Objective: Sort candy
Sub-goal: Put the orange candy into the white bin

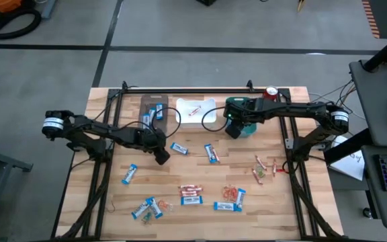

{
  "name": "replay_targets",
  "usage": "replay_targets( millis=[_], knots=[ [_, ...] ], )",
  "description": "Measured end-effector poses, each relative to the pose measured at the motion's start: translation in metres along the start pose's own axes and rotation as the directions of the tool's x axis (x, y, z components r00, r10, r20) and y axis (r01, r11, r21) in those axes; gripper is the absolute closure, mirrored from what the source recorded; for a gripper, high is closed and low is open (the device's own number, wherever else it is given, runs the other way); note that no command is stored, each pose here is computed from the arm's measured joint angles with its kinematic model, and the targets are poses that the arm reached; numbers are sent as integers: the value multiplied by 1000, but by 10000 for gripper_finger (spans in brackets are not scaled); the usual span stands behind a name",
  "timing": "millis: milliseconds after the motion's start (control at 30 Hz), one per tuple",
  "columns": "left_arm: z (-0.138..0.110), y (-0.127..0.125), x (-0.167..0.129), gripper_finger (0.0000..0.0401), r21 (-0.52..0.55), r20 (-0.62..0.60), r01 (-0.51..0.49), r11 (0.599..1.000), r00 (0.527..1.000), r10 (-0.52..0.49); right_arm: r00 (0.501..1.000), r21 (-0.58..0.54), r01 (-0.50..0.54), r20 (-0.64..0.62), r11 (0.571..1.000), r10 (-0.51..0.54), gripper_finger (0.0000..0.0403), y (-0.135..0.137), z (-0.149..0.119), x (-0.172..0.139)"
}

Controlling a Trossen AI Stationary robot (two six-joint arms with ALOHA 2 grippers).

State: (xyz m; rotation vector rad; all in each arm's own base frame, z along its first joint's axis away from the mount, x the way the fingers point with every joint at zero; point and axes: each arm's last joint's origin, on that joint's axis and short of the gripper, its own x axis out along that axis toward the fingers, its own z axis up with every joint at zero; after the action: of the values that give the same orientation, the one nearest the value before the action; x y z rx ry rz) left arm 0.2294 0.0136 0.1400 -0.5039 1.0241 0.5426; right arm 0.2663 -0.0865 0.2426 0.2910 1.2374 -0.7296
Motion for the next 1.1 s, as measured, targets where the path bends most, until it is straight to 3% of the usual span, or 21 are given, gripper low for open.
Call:
replay_targets(
  millis=[500, 867, 1100],
  knots=[
    [-5, -2, 12, 317, 9, -34, -34, 999, 999, 35, 1000, 22, 0, -22, 1000, 0, 257, 0, -4, 5],
    [-5, -4, 5, 389, 50, -40, 19, 999, 999, -17, 1000, 21, 0, -21, 1000, 0, 255, 0, -4, 5],
    [-3, -6, -8, 391, 62, -20, 87, 994, 996, -86, 1000, 21, 0, -22, 1000, 1, 255, 0, -4, 5]
  ],
)
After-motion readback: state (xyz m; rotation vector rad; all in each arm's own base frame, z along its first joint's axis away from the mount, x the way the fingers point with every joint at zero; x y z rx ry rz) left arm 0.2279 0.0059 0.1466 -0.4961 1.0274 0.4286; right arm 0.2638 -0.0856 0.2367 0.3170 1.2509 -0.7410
